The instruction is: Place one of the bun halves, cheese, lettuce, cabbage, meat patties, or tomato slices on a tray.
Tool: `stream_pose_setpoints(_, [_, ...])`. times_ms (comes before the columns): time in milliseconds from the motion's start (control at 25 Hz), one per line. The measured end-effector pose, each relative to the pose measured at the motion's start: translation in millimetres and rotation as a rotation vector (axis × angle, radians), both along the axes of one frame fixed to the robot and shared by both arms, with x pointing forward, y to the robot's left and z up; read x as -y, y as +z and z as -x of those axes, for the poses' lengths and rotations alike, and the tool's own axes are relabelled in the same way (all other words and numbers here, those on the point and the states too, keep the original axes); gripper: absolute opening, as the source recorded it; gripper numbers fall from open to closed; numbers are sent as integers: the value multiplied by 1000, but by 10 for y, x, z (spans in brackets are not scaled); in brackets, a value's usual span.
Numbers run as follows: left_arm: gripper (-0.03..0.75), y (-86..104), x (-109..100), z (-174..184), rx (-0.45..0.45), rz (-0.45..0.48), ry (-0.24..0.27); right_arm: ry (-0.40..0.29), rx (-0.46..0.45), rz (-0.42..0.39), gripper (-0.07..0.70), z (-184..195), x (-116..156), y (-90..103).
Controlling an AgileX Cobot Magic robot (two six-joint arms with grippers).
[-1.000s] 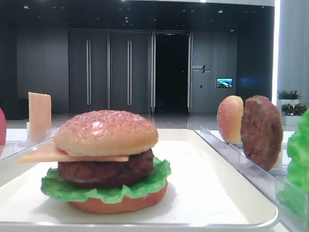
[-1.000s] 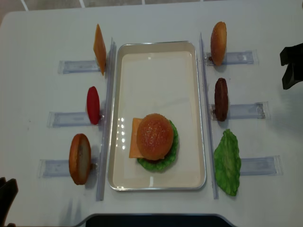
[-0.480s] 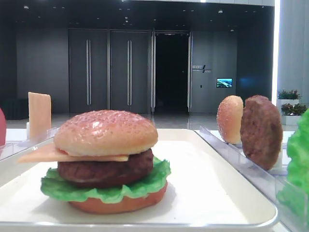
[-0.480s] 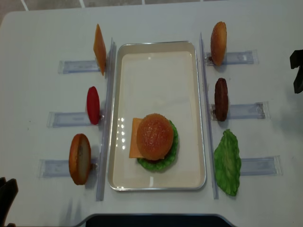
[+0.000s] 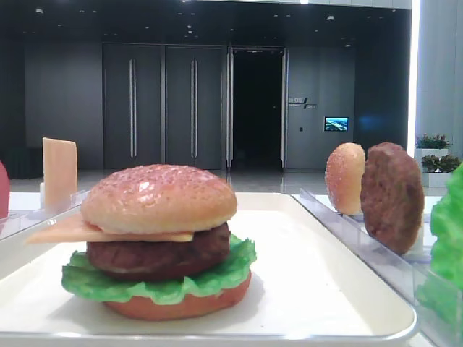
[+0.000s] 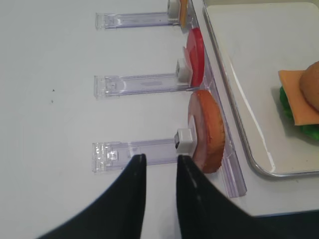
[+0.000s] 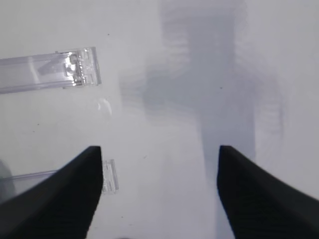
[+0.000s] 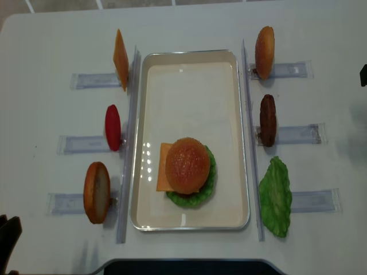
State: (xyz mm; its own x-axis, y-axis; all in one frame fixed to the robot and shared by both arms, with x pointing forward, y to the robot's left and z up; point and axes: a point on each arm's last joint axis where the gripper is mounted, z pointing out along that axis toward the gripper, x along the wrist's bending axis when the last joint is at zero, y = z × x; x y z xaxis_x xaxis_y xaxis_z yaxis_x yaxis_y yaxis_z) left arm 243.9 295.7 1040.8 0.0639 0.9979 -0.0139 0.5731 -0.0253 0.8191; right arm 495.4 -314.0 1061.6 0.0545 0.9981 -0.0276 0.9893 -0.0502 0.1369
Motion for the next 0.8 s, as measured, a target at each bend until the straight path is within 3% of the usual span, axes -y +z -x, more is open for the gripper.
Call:
stream_pose_setpoints(520, [159,0,0,0,0,0,0,6,2,31,491,30,25,4])
stream_pose_setpoints(800, [159,0,0,0,0,0,0,2,49,25,491,432,-1,86])
